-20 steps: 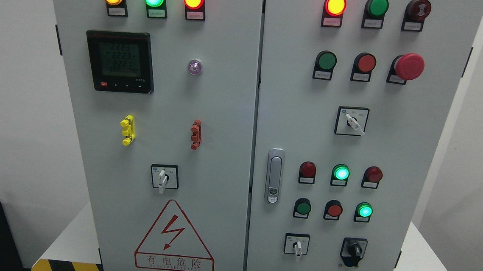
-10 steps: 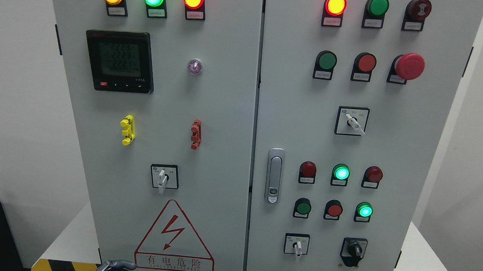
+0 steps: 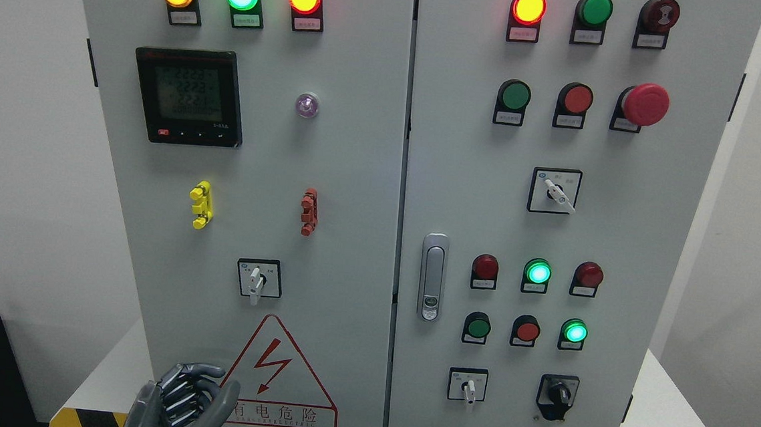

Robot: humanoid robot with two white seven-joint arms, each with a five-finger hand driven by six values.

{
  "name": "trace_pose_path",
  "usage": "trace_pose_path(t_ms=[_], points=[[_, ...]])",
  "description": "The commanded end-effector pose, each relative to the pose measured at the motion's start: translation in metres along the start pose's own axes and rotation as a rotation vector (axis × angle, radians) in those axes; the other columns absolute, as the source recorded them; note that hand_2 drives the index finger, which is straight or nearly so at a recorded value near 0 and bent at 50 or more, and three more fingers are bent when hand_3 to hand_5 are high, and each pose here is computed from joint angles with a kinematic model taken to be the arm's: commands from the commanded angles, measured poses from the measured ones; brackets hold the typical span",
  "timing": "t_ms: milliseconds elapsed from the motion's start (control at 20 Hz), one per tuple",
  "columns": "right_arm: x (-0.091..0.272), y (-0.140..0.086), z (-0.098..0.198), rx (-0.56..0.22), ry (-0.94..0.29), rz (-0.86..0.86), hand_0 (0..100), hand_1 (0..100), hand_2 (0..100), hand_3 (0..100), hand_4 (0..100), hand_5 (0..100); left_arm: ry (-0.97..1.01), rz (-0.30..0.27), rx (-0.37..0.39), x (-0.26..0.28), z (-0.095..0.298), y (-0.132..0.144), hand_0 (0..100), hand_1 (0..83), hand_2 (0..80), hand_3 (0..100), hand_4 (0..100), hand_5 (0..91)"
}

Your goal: Turn on light switch 1

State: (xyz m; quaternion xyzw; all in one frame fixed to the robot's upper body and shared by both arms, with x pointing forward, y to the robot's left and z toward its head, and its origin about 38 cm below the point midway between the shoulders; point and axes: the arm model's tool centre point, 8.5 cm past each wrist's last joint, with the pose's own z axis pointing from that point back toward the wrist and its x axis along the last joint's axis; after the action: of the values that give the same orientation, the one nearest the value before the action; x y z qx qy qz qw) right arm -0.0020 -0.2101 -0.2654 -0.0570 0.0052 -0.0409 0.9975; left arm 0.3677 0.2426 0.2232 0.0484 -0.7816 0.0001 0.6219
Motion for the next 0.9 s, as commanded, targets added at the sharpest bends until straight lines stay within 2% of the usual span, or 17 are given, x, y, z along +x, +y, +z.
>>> trace_pose_path(t_ms=[0, 50, 451, 852], points=[[0.0, 0.0, 0.0, 0.0, 0.0, 0.001, 30, 0, 0, 0, 0, 0, -0.053, 0.03, 0.014, 0.025, -0.012, -0.035, 8, 67.7, 46.6, 73, 84, 79.9], [0.001, 0.0, 0.0, 0.0, -0.001, -0.001, 30, 0, 0, 0, 0, 0, -0.05, 0.04, 0.025, 0.026, -0.013, -0.04, 8, 67.6, 46.6, 73, 84, 79.9], [0.0, 0.0, 0.0, 0.0, 0.0, 0.001, 30, 0, 0, 0, 0, 0, -0.051, 0.013, 0.051, 0.033, -0.021, -0.045, 8, 67.9, 46.6, 72, 83, 78.1], [0.0, 0.0, 0.0, 0.0, 0.0, 0.001, 30, 0, 0, 0, 0, 0, -0.037, 0.018, 0.099, 0.033, -0.024, -0.031, 8, 67.7, 47.9, 71, 83, 78.2]])
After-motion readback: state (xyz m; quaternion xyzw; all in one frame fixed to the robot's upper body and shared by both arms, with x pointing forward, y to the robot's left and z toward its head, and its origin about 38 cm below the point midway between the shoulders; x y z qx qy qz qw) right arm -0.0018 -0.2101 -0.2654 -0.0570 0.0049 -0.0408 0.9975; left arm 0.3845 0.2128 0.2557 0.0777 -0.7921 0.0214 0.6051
